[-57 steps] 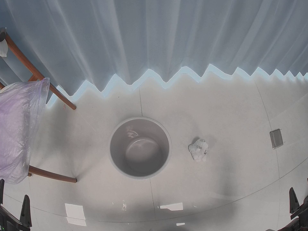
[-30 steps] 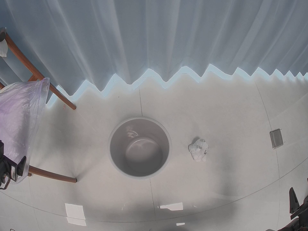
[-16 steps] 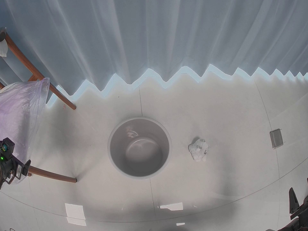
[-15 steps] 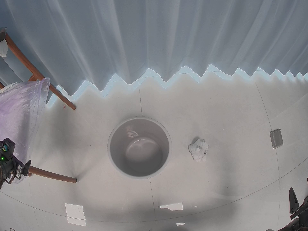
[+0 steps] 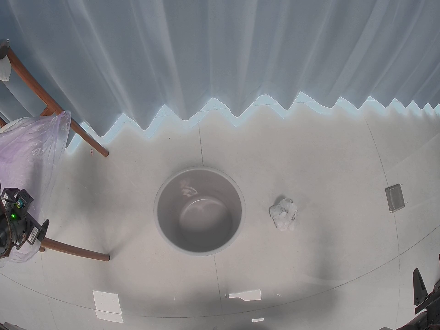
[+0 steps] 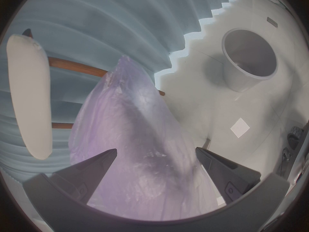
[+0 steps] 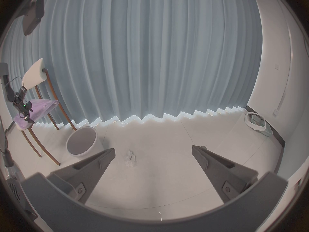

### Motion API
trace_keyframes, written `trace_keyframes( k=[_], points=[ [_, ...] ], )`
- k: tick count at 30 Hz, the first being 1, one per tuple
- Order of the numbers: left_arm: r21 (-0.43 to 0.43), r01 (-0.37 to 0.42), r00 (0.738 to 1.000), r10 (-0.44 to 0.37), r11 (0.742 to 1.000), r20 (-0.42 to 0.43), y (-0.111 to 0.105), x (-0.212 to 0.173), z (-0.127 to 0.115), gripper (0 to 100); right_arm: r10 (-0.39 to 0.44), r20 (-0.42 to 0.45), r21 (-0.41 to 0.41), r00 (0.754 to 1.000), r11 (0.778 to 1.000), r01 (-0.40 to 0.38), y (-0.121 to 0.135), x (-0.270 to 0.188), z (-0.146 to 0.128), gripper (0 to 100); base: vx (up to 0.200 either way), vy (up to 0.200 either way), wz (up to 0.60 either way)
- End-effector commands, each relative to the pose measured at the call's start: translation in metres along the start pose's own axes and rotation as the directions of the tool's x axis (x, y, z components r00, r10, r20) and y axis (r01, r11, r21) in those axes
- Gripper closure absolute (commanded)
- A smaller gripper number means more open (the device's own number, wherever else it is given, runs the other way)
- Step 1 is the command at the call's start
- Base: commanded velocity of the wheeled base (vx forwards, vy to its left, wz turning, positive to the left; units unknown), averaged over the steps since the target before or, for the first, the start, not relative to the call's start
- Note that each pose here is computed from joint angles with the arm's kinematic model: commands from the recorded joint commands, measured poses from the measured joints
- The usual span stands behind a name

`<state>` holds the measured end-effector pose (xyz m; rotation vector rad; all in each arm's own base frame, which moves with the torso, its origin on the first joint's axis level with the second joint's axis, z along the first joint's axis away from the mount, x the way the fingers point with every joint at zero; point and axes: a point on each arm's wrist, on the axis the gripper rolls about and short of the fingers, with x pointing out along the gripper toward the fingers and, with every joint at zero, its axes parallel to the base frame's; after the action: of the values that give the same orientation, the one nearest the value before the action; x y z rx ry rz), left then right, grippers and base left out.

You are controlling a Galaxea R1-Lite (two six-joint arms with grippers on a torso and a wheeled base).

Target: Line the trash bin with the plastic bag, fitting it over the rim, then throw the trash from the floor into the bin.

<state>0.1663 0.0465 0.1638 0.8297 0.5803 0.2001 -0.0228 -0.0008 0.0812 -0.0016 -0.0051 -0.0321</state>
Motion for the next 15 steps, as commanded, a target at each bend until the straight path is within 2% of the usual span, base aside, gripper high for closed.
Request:
trace_keyframes(
  k=[1, 9, 15],
  points=[
    [0.023, 0.055, 0.998, -0.054, 0.998, -0.022, -0.0087, 0.0118, -0.0001, 0, 0.0, -0.002, 0.0, 1.0, 1.0, 0.0, 0.0, 0.0001, -0.0052, 0, 0.0, 0.0, 0.0],
    [0.097, 0.077, 0.997, -0.075, 0.992, -0.022, -0.0135, 0.0134, -0.0007, 0, 0.001, -0.008, -0.002, 1.0, 1.0, -0.001, 0.0, 0.0006, -0.0051, 0, 0.0, 0.0, 0.0],
    [0.094, 0.057, 0.998, -0.055, 0.994, -0.02, -0.0102, 0.0176, 0.0015, 0, 0.001, -0.008, 0.0, 1.0, 1.0, -0.001, 0.0, 0.0006, -0.0051, 0, 0.0, 0.0, 0.0]
  ],
)
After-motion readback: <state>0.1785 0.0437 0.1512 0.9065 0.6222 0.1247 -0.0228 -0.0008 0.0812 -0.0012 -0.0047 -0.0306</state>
